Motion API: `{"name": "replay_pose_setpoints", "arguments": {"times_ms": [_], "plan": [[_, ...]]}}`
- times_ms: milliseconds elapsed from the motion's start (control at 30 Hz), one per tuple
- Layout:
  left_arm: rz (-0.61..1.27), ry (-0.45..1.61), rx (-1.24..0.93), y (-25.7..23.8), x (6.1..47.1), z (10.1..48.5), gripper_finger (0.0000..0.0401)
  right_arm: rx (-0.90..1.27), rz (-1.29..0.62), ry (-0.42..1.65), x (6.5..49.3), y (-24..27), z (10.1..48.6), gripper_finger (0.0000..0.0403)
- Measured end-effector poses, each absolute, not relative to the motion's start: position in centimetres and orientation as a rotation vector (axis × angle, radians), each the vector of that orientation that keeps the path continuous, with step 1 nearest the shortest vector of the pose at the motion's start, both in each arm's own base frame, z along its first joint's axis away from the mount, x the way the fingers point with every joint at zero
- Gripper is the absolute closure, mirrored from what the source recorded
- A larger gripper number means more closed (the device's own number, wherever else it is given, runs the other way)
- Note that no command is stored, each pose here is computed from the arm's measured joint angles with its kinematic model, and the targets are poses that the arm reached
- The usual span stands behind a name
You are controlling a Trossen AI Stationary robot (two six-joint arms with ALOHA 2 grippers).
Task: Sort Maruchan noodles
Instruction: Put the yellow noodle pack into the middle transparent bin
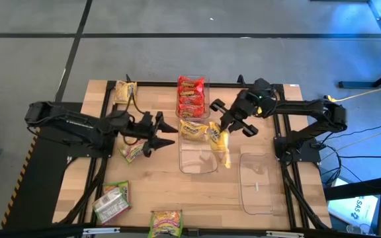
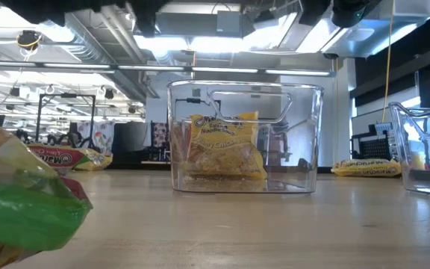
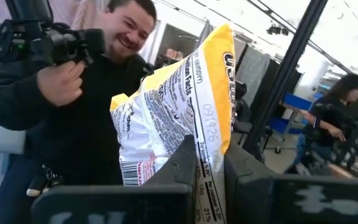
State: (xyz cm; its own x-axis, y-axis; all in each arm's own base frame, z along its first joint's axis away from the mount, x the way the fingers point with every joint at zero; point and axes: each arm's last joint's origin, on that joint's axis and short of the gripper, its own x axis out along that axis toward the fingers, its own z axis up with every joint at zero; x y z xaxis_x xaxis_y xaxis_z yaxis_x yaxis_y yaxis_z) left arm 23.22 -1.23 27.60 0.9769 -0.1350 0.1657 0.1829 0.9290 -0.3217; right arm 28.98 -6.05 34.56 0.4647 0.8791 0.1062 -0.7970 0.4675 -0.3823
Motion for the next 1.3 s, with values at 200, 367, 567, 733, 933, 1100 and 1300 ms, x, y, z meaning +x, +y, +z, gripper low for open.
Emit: {"name": "replay_pose_setpoints", "arguments": {"times_ms": [200,367,567,733,933,1100,1300], "plan": [[-0.157,-0.182,-0.417,0.0,25.2,26.2,0.0167,-0.344,1.032,-0.347,29.1,-6.1,35.5,0.0389],[-0.174,-0.251,-0.475,1.2,26.9,25.1,0.0167,-0.373,0.997,-0.37,29.2,-6.2,35.7,0.0389],[-0.281,-0.226,-0.498,1.6,31.0,25.5,0.0167,-0.359,0.956,-0.361,29.9,-6.4,34.9,0.0389],[-0.376,-0.211,-0.501,1.3,34.3,25.9,0.0167,-0.362,1.062,-0.328,29.9,-6.3,34.4,0.0389],[-0.358,-0.203,-0.522,1.5,35.9,25.3,0.0167,-0.362,1.053,-0.332,29.9,-6.3,34.6,0.0389],[-0.423,-0.251,-0.474,1.4,36.2,26.4,0.0167,-0.359,1.035,-0.335,30.0,-6.3,34.6,0.0389],[-0.536,-0.259,-0.424,0.7,36.8,28.1,0.0167,-0.367,0.988,-0.352,30.1,-6.4,34.6,0.0389]]}}
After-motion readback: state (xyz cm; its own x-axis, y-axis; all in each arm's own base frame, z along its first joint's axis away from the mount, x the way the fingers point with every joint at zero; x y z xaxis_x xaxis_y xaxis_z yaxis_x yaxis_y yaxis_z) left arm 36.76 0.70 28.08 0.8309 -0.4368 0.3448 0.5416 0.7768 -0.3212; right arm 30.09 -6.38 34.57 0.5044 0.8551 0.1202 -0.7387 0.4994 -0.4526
